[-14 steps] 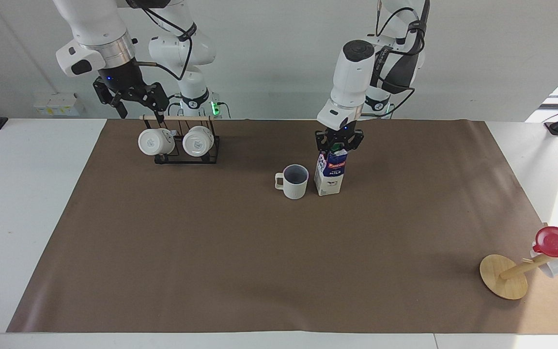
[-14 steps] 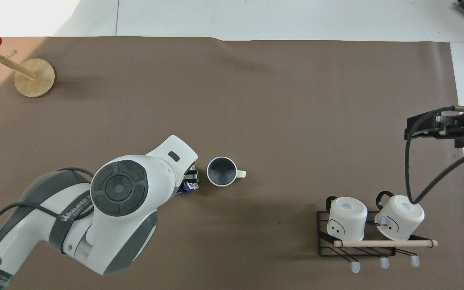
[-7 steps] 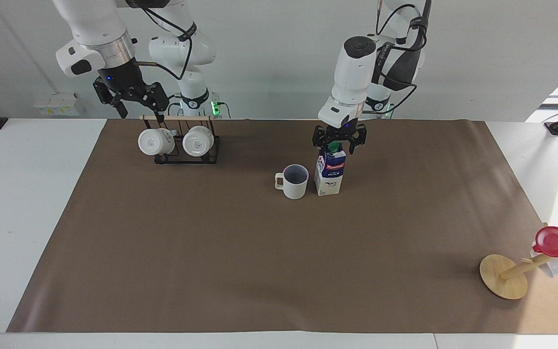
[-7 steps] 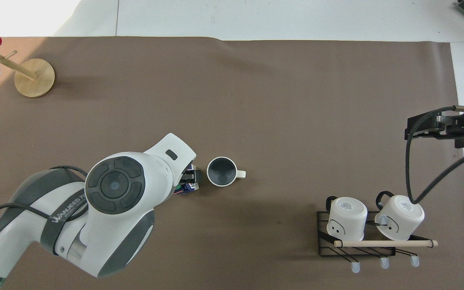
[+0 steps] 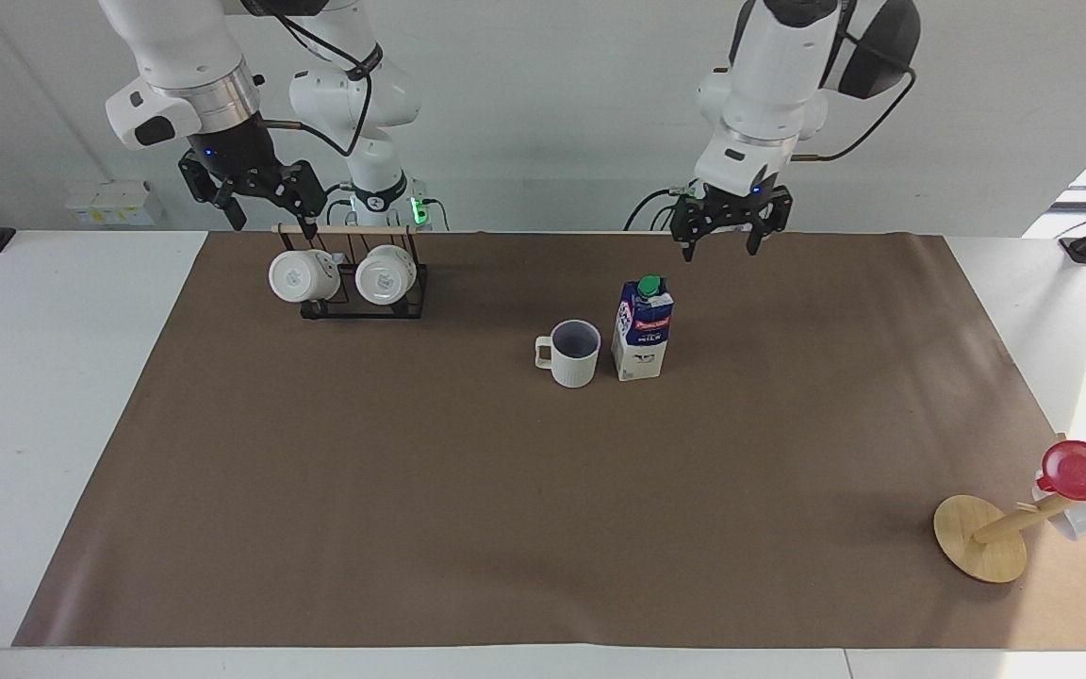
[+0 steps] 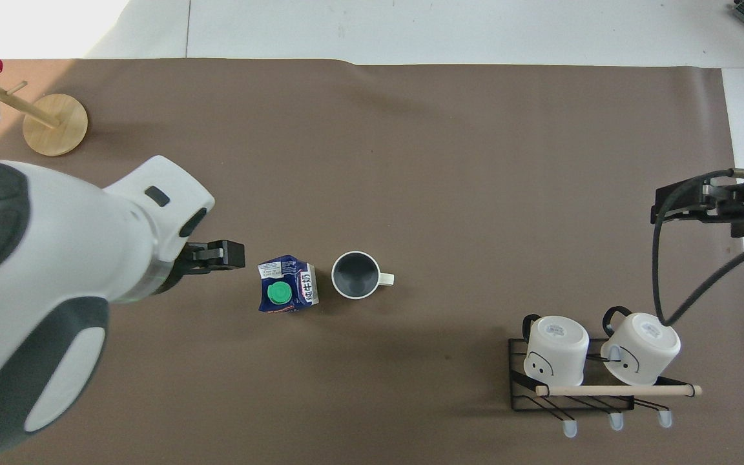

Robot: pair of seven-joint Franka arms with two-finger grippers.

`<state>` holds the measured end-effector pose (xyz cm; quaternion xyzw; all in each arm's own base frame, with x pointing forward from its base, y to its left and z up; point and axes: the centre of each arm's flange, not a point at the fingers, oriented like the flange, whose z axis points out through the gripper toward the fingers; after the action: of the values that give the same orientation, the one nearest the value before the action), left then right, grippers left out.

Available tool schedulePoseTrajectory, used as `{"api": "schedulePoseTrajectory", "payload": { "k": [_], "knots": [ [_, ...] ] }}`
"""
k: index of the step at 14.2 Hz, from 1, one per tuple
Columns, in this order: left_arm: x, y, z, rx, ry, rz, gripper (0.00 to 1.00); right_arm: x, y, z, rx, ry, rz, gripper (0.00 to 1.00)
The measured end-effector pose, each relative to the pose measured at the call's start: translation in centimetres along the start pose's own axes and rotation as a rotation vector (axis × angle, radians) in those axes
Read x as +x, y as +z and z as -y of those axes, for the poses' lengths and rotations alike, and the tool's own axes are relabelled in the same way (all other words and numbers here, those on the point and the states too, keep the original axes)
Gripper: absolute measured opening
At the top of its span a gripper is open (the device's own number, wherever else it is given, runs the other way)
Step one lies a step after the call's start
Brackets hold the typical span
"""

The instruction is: Place cup and milk on table

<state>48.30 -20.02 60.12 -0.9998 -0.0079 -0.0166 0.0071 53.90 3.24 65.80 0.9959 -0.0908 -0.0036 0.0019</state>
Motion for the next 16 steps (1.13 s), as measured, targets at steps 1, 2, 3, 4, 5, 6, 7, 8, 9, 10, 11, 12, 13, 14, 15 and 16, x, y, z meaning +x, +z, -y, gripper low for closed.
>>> {"api": "schedulePoseTrajectory", "payload": {
  "k": [1,2,3,4,5,6,7,8,9,10,11,12,13,14,15,16],
  "knots": [
    [0.9,-1.2,2.7,0.000,0.024,-0.001,1.00,0.0,0.0,0.0,0.000,0.000,0.000,1.00],
    [1.7,-2.0,5.3,0.001,0.049,0.000,1.00,0.0,0.0,0.0,0.000,0.000,0.000,1.00],
    [2.2,-2.6,7.7,0.002,0.064,0.003,1.00,0.0,0.0,0.0,0.000,0.000,0.000,1.00],
    [2.5,-3.1,9.7,0.002,0.077,0.008,1.00,0.0,0.0,0.0,0.000,0.000,0.000,1.00],
    [2.7,-3.6,11.3,0.003,0.091,0.014,1.00,0.0,0.0,0.0,0.000,0.000,0.000,1.00],
    [2.8,-3.9,12.5,0.004,0.105,0.019,1.00,0.0,0.0,0.0,0.000,0.000,0.000,1.00],
    [2.9,-4.0,13.7,0.005,0.115,0.026,1.00,0.0,0.0,0.0,0.000,0.000,0.000,1.00],
    [2.9,-4.0,14.8,0.006,0.116,0.037,1.00,0.0,0.0,0.0,0.000,0.000,0.000,1.00],
    [2.8,-3.9,15.6,0.006,0.113,0.049,1.00,0.0,0.0,0.0,0.000,0.000,0.000,1.00],
    [2.7,-3.8,16.0,0.007,0.111,0.058,1.00,0.0,0.0,0.0,0.000,0.000,0.000,1.00],
    [2.7,-3.8,16.0,0.007,0.111,0.063,1.00,0.0,0.0,0.0,0.000,0.000,0.000,1.00],
    [2.6,-3.8,15.9,0.007,0.113,0.067,1.00,0.0,0.0,0.0,0.000,0.000,0.000,1.00],
    [2.6,-3.8,15.8,0.008,0.114,0.068,1.00,0.0,0.0,0.0,0.000,0.000,0.000,1.00],
    [2.6,-4.1,15.8,0.008,0.115,0.064,1.00,0.0,0.0,0.0,0.000,0.000,0.000,1.00],
    [2.6,-4.3,15.7,0.005,0.116,0.060,1.00,0.0,0.0,0.0,0.000,0.000,0.000,1.00],
    [2.5,-4.4,15.5,-0.007,0.117,0.058,1.00,0.0,0.0,0.0,0.000,0.000,0.000,1.00]
  ]
}}
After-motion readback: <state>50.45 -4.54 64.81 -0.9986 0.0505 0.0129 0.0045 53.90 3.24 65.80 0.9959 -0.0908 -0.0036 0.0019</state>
